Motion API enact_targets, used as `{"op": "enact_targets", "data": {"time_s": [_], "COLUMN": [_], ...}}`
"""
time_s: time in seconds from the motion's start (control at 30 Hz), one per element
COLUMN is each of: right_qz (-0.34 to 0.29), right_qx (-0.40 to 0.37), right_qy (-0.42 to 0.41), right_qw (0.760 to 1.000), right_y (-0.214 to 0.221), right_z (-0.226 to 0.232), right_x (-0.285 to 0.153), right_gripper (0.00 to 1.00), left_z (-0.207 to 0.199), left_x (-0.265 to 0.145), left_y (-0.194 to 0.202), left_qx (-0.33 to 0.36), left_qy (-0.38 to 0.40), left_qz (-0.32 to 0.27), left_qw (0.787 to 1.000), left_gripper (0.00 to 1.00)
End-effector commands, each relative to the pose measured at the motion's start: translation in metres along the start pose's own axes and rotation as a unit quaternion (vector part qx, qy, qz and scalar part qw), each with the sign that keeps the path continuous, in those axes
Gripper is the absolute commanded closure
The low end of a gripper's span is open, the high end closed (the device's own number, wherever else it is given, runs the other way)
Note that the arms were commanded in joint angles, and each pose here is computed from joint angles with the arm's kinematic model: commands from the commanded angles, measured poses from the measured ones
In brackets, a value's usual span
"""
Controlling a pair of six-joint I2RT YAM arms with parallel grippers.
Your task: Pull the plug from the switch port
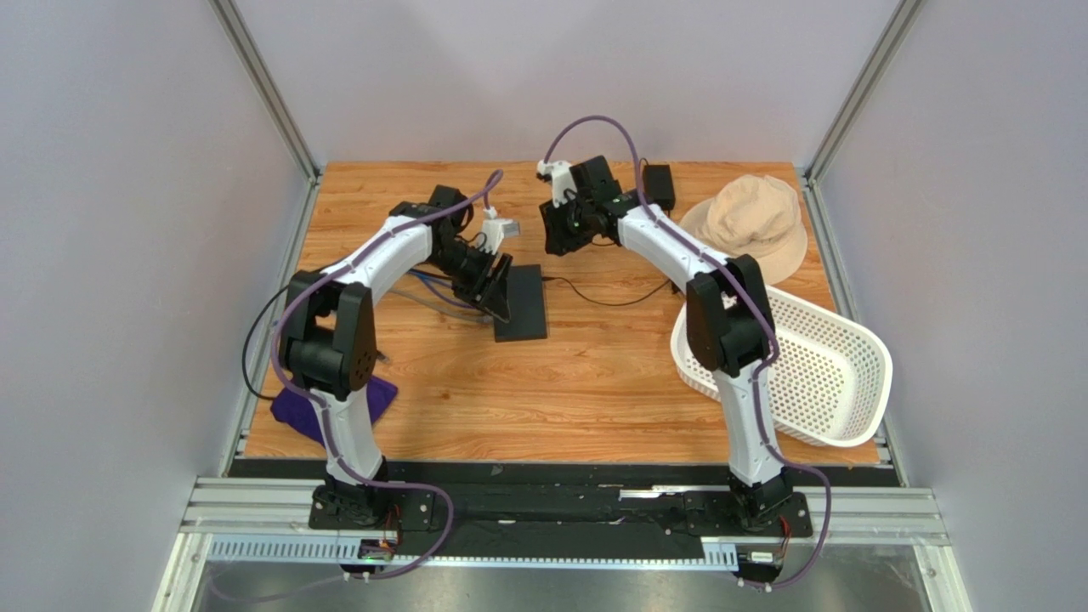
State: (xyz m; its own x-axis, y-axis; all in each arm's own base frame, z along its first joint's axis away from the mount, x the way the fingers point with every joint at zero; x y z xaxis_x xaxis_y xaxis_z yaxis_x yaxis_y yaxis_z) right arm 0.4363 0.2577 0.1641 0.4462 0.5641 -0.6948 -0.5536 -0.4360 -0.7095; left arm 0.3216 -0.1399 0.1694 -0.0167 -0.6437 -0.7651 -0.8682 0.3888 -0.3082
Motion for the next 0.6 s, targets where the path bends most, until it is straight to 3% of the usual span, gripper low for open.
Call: {"op": "enact_targets", "data": {"time_s": [0.0,0.07,0.17,0.4,0.57], "right_qz": [-0.076,-0.081,-0.088,-0.092,-0.06], "right_qx": [-0.038,-0.031,-0.07,-0.186,-0.278], "right_qy": [0.013,0.007,-0.071,-0.143,-0.133], "right_qw": [0.996,0.996,0.991,0.968,0.949], "right_y": [-0.044,-0.046,-0.04,-0.03,-0.011], "right_z": [-0.011,-0.017,-0.022,-0.015,-0.014], "right_x": [-0.06,-0.066,-0.068,-0.077,-0.069], "right_gripper": [0.45,0.27,0.18,0.18,0.23], "left_z": [-0.031,-0.037,-0.035,-0.004,0.026], "left_x": [-0.053,-0.069,-0.077,-0.061,-0.039], "left_y": [-0.03,-0.046,-0.053,-0.052,-0.07], "left_qx": [0.083,0.077,0.059,-0.037,-0.051], "left_qy": [-0.024,-0.05,-0.084,-0.061,-0.056], "left_qz": [-0.082,-0.1,-0.105,-0.094,-0.121], "left_qw": [0.993,0.991,0.989,0.993,0.99], "left_gripper": [0.39,0.39,0.36,0.35,0.35]}}
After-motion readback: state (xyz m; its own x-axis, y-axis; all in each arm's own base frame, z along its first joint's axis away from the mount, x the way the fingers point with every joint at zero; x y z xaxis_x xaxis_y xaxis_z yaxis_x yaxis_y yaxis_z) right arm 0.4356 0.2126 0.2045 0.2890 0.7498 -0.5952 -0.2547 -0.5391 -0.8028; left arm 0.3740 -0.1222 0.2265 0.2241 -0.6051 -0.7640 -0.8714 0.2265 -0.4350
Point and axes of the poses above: each gripper's point midway between its finger pads, its own x axis out along the fingers, its own z axis along the line the jaws close on, y = z × x, the point moved 10 cm from there along -x, back along the fingers, and after that the axes turned 5 degrees about -x, right-handed, at the moved point
